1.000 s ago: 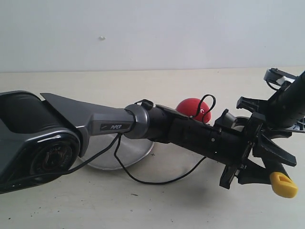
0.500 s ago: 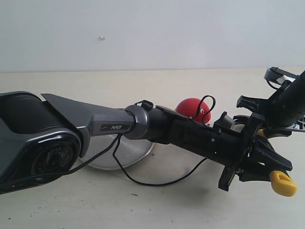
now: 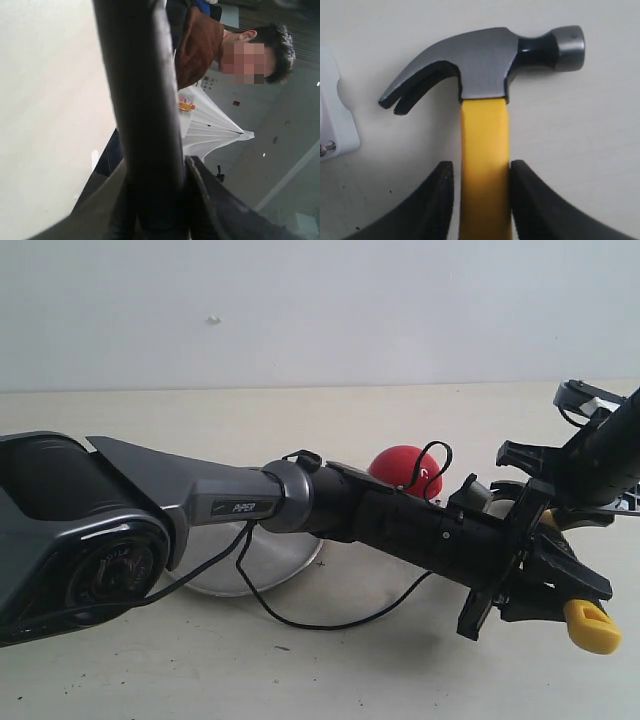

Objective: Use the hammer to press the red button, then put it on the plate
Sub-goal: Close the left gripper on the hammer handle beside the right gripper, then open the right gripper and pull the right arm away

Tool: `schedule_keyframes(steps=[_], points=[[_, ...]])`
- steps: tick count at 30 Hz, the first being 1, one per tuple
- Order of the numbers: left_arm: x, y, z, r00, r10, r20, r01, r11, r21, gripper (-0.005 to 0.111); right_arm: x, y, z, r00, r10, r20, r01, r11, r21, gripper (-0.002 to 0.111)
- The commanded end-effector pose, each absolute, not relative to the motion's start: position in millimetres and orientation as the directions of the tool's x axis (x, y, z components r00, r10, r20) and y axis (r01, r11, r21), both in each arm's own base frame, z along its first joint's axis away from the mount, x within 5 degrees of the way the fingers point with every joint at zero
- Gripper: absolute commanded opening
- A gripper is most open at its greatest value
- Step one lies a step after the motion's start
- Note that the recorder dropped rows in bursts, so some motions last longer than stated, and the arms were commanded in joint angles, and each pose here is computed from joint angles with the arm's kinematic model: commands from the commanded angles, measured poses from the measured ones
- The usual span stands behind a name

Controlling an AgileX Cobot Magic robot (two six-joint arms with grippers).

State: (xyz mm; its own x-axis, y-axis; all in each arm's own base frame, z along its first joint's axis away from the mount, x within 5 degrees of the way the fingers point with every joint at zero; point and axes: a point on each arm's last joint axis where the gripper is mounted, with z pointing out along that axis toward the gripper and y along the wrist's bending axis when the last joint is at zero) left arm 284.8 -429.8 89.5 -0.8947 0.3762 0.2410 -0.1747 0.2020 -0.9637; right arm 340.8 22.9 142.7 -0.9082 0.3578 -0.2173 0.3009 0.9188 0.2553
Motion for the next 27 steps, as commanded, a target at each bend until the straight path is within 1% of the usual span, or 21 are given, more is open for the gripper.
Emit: schedule_keyframes(steps=[1,4,9,13,18,21,23,27], points=[[283,-431,100,-0.893,0.410,0.187,-0.138,0.146,-0.980,0.000,344,22,146,-0.920,0.296,-0.256,0.236,0.941,0.242,0.056],[283,-431,100,-0.893,0.410,0.183,-0.134,0.144,-0.980,0.000,344,22,146,-0.919,0.297,-0.259,0.235,0.941,0.242,0.062],[283,-431,101,-0.894,0.411,0.179,-0.131,0.142,-0.981,0.000,344,22,155,-0.912,0.292,-0.288,0.224,0.942,0.249,0.062],[283,-431,100,-0.895,0.411,0.174,-0.127,0.140,-0.982,0.000,344,21,175,-0.884,0.297,-0.362,0.209,0.942,0.263,0.062],[283,-431,102,-0.897,0.414,0.155,-0.110,0.131,-0.985,0.000,345,22,202,-0.857,0.299,-0.420,0.189,0.940,0.283,0.062],[284,-431,107,-0.901,0.417,0.118,-0.078,0.112,-0.991,0.000,340,21,220,-0.839,0.285,-0.464,0.165,0.945,0.283,0.062],[285,-430,112,-0.904,0.418,0.084,-0.049,0.094,-0.994,0.000,334,20,234,-0.829,0.258,-0.496,0.139,0.954,0.264,0.062],[289,-428,115,-0.909,0.412,0.062,-0.030,0.082,-0.996,0.000,320,17,259,-0.815,0.186,-0.548,0.088,0.976,0.200,0.062]])
